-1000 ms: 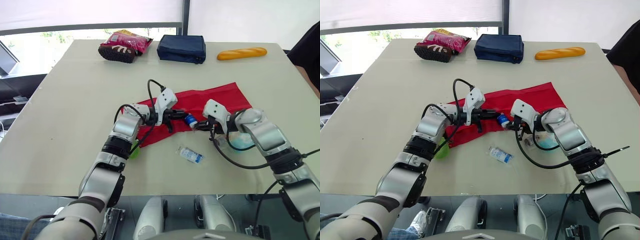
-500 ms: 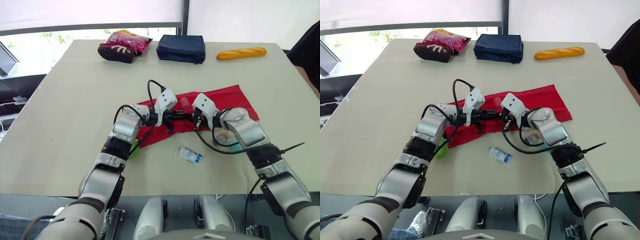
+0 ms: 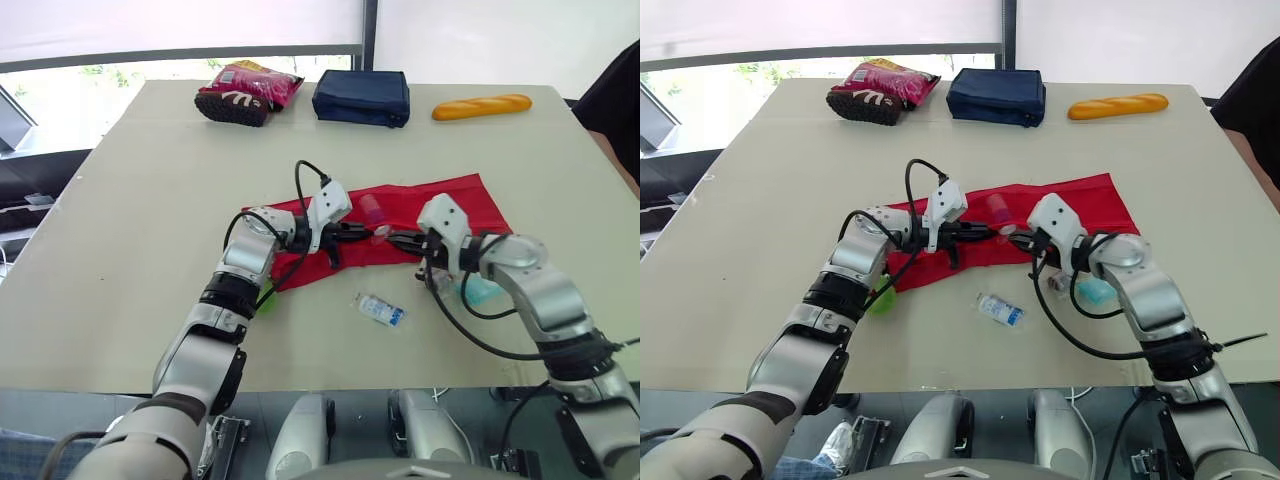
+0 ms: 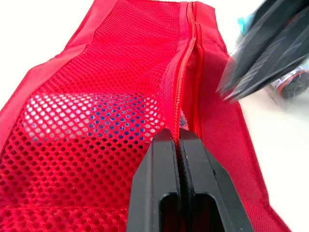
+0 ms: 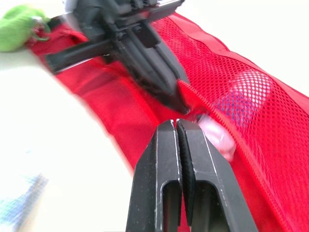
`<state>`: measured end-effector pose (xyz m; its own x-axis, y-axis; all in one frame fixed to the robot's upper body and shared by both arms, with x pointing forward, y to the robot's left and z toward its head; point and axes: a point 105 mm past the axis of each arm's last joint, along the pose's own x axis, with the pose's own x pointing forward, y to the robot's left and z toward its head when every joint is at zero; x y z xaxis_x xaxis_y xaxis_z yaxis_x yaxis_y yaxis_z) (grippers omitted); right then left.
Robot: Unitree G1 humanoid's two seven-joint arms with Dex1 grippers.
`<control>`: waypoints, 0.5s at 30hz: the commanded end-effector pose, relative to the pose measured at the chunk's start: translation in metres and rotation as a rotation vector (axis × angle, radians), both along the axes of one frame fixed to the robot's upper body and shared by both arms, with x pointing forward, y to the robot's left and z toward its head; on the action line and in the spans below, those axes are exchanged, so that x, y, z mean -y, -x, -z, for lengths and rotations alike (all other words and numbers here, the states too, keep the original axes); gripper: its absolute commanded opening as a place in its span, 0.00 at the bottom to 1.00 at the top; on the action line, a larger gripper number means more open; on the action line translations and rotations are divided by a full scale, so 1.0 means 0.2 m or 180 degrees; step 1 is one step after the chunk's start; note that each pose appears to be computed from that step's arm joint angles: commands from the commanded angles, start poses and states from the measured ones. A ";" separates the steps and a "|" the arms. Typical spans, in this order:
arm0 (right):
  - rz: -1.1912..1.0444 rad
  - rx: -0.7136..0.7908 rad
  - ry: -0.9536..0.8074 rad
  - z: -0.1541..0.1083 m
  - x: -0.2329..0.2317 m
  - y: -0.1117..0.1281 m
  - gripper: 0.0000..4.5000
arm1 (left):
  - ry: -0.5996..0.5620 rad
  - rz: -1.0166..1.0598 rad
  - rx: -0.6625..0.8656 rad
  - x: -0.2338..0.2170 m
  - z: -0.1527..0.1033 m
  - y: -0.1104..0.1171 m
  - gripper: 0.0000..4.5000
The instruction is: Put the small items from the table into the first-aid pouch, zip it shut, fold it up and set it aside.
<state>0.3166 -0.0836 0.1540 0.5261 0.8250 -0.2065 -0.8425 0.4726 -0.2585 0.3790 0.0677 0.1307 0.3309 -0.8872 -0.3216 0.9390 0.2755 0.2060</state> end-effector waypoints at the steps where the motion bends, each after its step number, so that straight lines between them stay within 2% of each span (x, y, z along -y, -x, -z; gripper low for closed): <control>1: -0.0033 0.0342 -0.0447 -0.23 0.16 0.20 0.11 | -0.0107 0.0025 0.0239 -0.07 -0.04 -0.03 0.00; 4: -0.0027 0.0275 -0.0456 -0.27 0.26 0.33 0.35 | -0.0188 0.0094 0.0324 -0.10 -0.04 -0.04 0.00; 5: -0.0036 0.0236 -0.0448 -0.28 0.30 0.38 0.47 | -0.0226 0.0119 0.0350 -0.11 -0.04 -0.05 0.00; 6: -0.0079 0.0165 -0.0426 -0.29 0.34 0.44 0.55 | -0.0282 0.0136 0.0385 -0.14 -0.04 -0.06 0.00; 7: -0.0132 0.0109 -0.0404 -0.31 0.37 0.49 0.70 | -0.0337 0.0139 0.0409 -0.16 -0.04 -0.07 0.00; 8: -0.0182 0.0046 -0.0380 -0.33 0.41 0.55 0.75 | -0.0430 0.0149 0.0462 -0.18 -0.04 -0.07 0.00; 10: -0.0218 -0.0039 -0.0312 -0.35 0.46 0.61 0.96 | -0.0540 0.0178 0.0543 -0.21 -0.04 -0.09 0.00; 15: -0.0174 -0.0162 -0.0104 -0.39 0.57 0.71 0.98 | -0.0528 0.0216 0.0573 -0.24 -0.08 -0.11 0.00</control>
